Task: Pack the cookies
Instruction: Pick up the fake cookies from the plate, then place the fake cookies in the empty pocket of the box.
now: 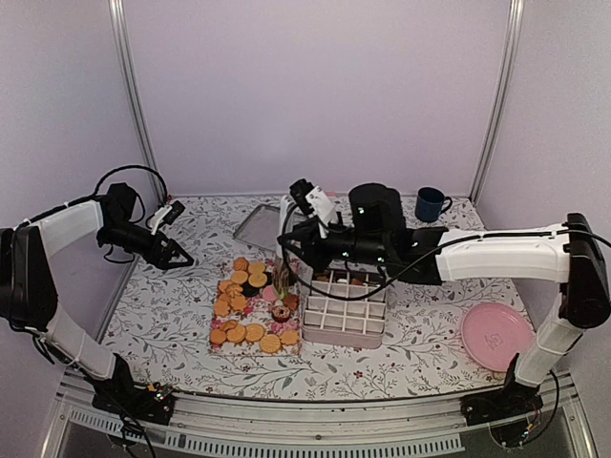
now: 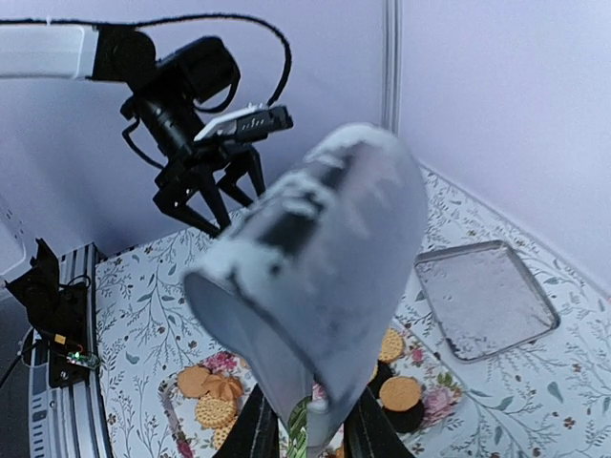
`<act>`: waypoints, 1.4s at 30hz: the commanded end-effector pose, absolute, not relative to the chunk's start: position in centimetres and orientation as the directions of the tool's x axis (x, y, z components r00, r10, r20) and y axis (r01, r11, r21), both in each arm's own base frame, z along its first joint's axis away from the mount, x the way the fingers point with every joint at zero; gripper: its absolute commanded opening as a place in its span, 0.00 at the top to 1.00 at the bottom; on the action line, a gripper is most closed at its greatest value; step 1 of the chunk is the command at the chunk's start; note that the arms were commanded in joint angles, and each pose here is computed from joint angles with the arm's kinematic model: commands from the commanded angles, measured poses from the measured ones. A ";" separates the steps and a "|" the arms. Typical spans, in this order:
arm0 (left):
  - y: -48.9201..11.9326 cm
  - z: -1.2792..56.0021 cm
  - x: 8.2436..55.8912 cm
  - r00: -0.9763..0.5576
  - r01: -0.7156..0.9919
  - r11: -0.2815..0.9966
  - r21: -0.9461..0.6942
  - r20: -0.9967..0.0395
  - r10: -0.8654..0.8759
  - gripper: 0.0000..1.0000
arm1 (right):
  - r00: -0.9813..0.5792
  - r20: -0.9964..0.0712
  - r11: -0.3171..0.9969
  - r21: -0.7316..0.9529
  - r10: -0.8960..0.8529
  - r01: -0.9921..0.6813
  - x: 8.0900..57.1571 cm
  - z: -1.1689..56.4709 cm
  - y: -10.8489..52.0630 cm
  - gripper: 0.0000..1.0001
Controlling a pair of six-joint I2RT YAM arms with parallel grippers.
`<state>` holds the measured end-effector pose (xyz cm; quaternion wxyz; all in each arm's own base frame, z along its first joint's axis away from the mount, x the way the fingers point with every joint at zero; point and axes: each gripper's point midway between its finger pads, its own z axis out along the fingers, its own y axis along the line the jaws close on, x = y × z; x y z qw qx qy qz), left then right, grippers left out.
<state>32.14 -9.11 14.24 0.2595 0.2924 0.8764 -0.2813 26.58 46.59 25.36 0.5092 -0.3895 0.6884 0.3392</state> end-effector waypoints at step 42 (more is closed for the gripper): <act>-8.9 14.9 32.9 -0.700 0.653 0.667 -0.359 -0.621 0.352 0.06 | -0.162 -0.922 0.737 -0.165 -0.350 -0.655 31.9 24.1 27.8 0.92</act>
